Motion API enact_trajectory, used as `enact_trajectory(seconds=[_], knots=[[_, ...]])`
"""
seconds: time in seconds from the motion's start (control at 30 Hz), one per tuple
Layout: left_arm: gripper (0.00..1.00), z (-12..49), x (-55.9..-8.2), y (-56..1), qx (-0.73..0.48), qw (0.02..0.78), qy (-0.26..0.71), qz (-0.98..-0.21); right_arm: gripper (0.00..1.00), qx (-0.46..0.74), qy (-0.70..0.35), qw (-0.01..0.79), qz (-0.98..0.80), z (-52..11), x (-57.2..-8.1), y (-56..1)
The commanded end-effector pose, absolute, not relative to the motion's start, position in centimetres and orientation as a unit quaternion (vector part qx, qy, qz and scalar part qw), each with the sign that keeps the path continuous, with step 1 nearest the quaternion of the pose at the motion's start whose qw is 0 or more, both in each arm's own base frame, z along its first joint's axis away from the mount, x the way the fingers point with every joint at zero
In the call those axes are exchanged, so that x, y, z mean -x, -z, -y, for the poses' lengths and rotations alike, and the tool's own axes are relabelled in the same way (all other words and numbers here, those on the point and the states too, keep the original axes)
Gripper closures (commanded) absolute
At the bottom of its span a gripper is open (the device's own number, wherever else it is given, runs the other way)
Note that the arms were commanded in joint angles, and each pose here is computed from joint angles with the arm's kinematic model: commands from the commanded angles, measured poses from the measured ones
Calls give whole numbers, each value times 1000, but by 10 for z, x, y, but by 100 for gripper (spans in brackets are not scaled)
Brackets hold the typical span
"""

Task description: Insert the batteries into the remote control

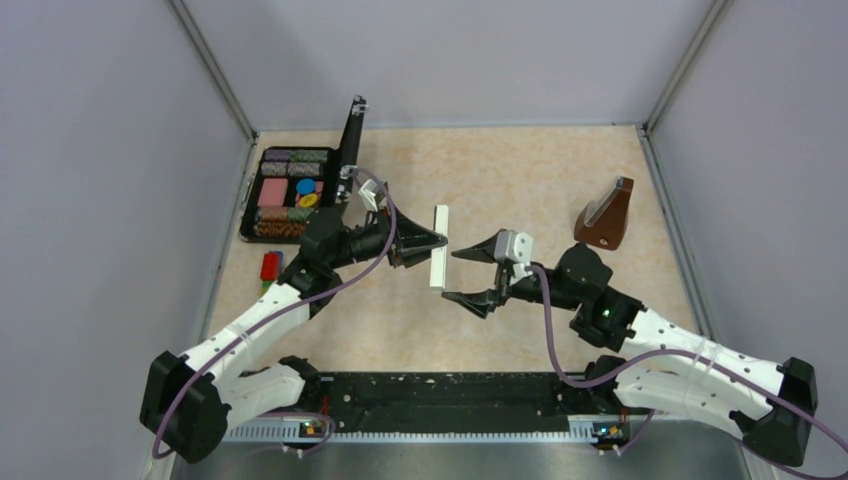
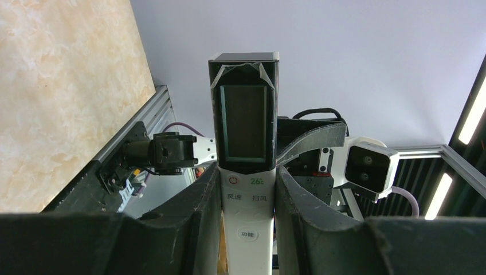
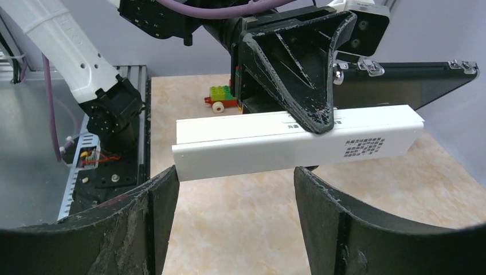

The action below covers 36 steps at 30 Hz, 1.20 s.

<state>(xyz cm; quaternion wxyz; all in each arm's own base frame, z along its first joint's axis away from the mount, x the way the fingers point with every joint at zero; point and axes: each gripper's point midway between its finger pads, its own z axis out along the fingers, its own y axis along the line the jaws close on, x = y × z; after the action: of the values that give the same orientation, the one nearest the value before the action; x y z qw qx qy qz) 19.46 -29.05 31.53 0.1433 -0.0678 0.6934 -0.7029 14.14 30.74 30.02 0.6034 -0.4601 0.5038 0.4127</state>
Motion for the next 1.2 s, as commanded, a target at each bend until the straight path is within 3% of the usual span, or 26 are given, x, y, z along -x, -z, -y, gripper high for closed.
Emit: enact_trajectory(seconds=[0.0, 0.67, 0.9, 1.17], knots=[[100, 290, -188, -340, 25, 167, 724, -669, 29, 459, -420, 620, -478, -310, -139, -317], [100, 289, -195, -323, 34, 182, 700, -690, 28, 451, -420, 605, -503, -313, -144, -316], [100, 289, -201, -322, 38, 199, 699, -686, 23, 450, -432, 581, -523, -298, -130, -303], [100, 289, -204, -328, 20, 229, 705, -671, 17, 419, -470, 466, -622, -297, -114, -295]])
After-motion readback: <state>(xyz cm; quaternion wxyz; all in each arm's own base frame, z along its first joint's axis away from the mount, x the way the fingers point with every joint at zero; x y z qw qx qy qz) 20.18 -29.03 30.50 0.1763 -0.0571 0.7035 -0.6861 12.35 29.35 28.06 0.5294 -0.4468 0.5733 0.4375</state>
